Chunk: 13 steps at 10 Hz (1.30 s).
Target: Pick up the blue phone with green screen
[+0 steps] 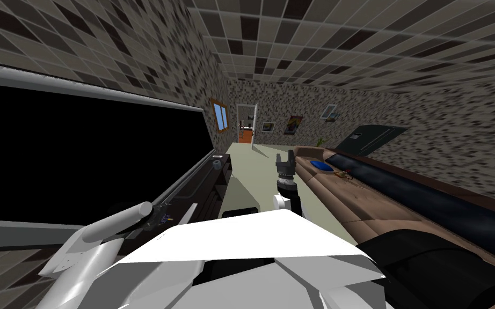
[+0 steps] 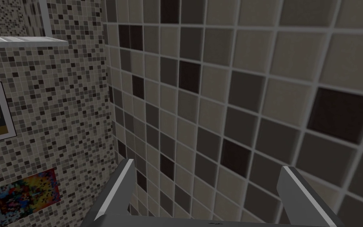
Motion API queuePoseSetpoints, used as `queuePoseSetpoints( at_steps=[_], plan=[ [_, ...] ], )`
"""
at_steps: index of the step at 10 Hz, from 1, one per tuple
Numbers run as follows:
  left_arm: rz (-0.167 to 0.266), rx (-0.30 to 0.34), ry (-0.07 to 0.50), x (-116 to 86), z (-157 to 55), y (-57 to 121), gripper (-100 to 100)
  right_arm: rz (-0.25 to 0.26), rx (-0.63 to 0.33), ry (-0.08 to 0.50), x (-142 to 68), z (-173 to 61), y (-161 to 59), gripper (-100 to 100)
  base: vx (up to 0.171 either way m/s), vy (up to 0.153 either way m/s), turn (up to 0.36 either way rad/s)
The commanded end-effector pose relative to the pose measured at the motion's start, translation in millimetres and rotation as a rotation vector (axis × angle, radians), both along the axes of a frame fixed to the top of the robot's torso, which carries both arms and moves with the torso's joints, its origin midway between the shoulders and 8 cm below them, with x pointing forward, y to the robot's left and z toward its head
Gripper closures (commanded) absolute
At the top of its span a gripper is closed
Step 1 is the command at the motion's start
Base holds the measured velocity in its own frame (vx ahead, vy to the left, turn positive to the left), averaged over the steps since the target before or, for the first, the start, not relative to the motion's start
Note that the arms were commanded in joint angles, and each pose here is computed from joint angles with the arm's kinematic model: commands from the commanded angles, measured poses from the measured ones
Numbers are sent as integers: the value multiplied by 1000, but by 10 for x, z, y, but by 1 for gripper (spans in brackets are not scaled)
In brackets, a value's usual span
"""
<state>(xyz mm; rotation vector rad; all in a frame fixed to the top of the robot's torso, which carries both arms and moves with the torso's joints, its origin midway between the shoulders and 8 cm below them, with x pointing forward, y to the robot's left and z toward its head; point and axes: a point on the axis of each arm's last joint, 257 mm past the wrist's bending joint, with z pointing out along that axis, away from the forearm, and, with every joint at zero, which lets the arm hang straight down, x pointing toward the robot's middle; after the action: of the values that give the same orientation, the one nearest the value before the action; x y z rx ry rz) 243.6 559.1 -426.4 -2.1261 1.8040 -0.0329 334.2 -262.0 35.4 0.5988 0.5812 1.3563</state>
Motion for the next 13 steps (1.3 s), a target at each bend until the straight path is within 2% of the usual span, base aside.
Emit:
queuePoseSetpoints(
  at_steps=[1,3,4,7,10,11,12,13],
  plan=[
    [12,-18,29,-86,-37,-19,-100,0,0,0,0,0,0,0,57,38,3],
    [53,-54,90,-298,-77,4,-100,0,0,0,0,0,0,0,74,48,15],
    [54,-60,99,-320,-83,-12,-100,0,0,0,0,0,0,0,78,50,0],
    [102,-107,176,-581,-105,-17,-100,0,0,0,0,0,0,0,75,47,13],
    [129,-132,218,-725,-93,-18,-100,0,0,0,0,0,0,0,60,44,8],
    [124,-127,209,-691,-107,-5,-100,0,0,0,0,0,0,0,20,19,-1],
    [125,-129,211,-698,-107,-6,0,0,0,0,0,0,0,0,0,0,0],
    [126,-128,211,-688,-206,-34,-100,0,0,0,0,0,0,0,1,18,-7]
  ],
)
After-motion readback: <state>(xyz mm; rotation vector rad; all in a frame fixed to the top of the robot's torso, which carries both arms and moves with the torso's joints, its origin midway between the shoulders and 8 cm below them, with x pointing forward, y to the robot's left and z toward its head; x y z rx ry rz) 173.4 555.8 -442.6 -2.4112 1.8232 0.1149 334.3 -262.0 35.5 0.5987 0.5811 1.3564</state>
